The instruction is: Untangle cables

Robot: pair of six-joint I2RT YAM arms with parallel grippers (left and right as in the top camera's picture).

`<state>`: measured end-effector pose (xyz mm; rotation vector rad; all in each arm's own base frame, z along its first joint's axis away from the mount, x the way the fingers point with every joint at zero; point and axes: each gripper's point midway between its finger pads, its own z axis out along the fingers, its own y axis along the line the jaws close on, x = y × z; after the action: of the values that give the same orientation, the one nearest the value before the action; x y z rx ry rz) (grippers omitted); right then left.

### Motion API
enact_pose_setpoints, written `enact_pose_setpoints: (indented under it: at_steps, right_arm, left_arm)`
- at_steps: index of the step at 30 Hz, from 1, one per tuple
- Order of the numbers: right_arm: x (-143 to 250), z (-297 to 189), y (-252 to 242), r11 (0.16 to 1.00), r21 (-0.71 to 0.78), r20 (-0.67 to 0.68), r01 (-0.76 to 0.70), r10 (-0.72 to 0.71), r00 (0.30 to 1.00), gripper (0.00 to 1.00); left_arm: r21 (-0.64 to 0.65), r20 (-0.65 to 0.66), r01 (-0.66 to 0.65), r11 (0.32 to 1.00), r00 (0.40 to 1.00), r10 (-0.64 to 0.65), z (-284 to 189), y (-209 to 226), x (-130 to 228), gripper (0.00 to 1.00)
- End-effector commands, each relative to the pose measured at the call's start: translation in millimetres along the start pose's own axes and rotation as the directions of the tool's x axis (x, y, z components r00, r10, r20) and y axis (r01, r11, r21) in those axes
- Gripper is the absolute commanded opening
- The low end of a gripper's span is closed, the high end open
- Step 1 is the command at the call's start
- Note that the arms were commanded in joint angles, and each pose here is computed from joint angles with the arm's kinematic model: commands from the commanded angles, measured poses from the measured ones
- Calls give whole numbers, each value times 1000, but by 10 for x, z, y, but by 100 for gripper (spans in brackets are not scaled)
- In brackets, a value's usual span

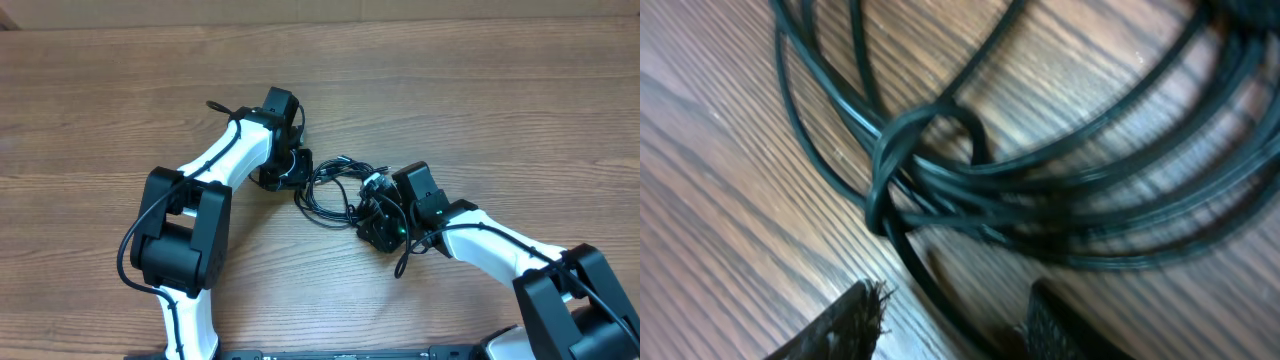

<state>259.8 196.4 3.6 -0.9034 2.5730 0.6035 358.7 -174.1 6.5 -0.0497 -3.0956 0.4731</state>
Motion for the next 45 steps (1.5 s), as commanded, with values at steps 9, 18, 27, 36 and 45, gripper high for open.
enact_pose_setpoints:
  at_steps: [9, 18, 27, 36, 45]
  right_arm:
    - [364, 181, -12, 999, 0, -141, -37, 37, 989, 4]
    - [403, 160, 11, 999, -7, -167, -54, 52, 985, 4]
    - [11, 121, -10, 1000, -5, -78, -25, 25, 997, 4]
    - [-251, 124, 161, 998, -64, 3, 9, -9, 1000, 4]
    - [-180, -119, 258, 997, -70, -69, -22, 17, 997, 29]
  left_arm:
    - [-11, -5, -22, 1000, 1000, 21, 63, 12, 14, 6]
    - [42, -2, -27, 999, 1000, 27, 61, -84, -3, 5]
    - [50, -8, -27, 998, 1000, 28, 70, -95, 15, 4]
    - [49, -8, -27, 998, 1000, 28, 71, -93, 16, 4]
    - [46, -6, -28, 999, 1000, 28, 71, -87, 13, 4]
